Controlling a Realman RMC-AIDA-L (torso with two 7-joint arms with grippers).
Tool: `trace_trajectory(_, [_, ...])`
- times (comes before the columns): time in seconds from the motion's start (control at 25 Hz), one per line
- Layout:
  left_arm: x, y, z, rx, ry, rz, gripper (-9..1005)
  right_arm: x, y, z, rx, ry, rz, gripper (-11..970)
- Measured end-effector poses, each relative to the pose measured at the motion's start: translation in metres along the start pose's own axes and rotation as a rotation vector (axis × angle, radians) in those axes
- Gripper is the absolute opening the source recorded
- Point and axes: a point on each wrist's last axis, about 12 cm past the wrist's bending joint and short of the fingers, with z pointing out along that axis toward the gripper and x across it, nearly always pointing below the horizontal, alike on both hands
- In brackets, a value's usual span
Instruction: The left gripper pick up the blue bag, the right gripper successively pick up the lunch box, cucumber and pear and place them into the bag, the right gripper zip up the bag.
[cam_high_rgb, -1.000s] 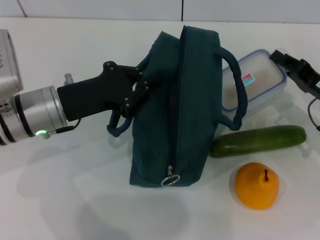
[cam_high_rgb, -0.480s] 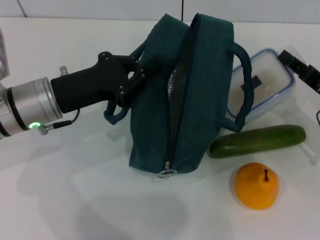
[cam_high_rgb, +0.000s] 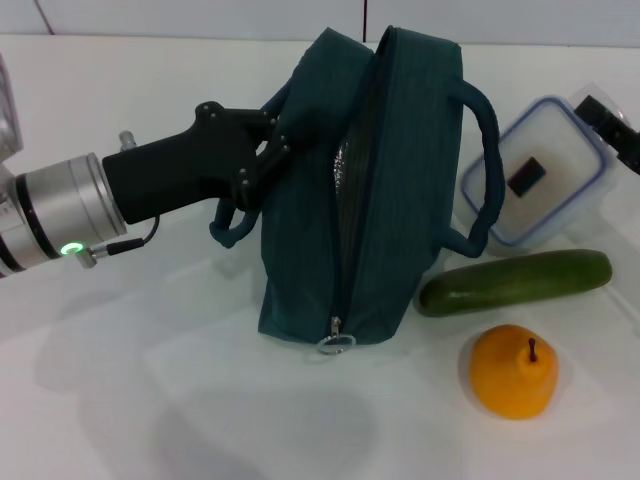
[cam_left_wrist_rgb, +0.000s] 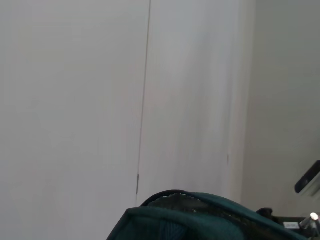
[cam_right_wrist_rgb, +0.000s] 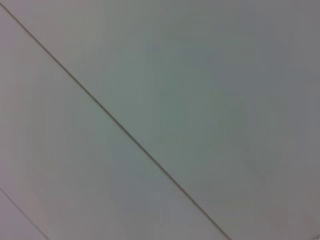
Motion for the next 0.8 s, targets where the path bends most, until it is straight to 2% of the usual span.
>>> trace_trajectory(0.28, [0.002, 0.004, 0.003, -0.032, 0.009, 0.000, 37, -0.007, -0.003, -0.006, 0.002, -0.010, -0.015, 183])
trace_trajectory(0.48, [0.001, 0.006, 0.004, -0.045, 0.013, 0.002, 37, -0.011, -0.003, -0.006, -0.002, -0.011, -0.031, 88])
trace_trajectory(0.8, [0.000, 0.007, 0.004, -0.047, 0.008, 0.005, 38, -0.016, -0.007, -0.010, 0.003, 0.004, -0.042, 109])
